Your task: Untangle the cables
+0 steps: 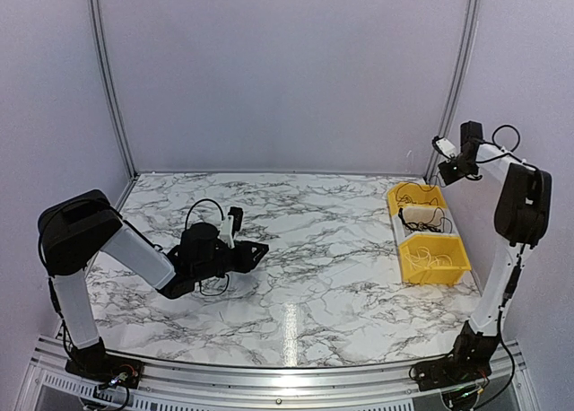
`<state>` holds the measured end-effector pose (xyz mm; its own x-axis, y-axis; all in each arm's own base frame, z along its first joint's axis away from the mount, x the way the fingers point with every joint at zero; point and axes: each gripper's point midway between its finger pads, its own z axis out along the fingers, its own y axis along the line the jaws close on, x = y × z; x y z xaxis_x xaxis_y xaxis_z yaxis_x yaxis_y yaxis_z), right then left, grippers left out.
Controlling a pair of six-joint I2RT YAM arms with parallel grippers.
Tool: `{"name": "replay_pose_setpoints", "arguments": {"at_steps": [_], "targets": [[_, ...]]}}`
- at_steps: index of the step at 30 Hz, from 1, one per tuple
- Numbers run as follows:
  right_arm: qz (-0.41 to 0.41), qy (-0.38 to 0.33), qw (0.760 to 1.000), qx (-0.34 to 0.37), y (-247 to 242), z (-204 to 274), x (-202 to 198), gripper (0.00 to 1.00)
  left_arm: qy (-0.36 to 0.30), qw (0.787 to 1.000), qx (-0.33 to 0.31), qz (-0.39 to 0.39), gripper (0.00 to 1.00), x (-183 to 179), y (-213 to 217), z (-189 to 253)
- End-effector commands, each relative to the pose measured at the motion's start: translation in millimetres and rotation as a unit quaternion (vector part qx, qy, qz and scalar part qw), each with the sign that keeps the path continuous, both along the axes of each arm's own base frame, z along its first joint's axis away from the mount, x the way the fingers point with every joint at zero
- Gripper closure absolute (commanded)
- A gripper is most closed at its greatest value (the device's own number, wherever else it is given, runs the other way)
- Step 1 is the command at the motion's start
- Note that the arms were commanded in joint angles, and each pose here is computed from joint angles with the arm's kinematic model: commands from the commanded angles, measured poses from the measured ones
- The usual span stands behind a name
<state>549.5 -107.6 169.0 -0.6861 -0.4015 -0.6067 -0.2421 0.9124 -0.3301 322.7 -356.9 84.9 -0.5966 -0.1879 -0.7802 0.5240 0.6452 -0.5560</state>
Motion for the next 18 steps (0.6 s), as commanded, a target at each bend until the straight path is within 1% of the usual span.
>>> {"name": "replay_pose_setpoints", "arguments": {"at_steps": [1, 7, 13, 17, 18], "targets": [[-0.023, -0.034, 0.999, -0.012, -11.0, 26.7, 8.5, 1.00, -0.006, 1.000, -0.010, -0.003, 0.76, 0.0, -1.6, 5.6], [-0.017, 0.002, 1.000, -0.009, -6.9, 1.9, 6.5, 1.00, -0.005, 1.000, -0.010, -0.005, 0.75, -0.9, -2.4, 5.1], [-0.001, 0.038, 0.999, -0.009, 8.4, -23.7, 5.0, 1.00, 0.000, 1.000, -0.010, -0.005, 0.75, -1.6, -2.2, 2.3], [0.005, 0.052, 0.999, -0.008, 16.2, -31.6, 4.1, 0.93, 0.003, 1.000, -0.011, -0.004, 0.75, -1.7, -1.8, 1.6], [0.004, 0.054, 0.998, -0.010, 15.9, -31.9, 3.6, 0.90, 0.002, 1.000, -0.011, -0.004, 0.75, -1.8, -1.5, 1.7]]}}
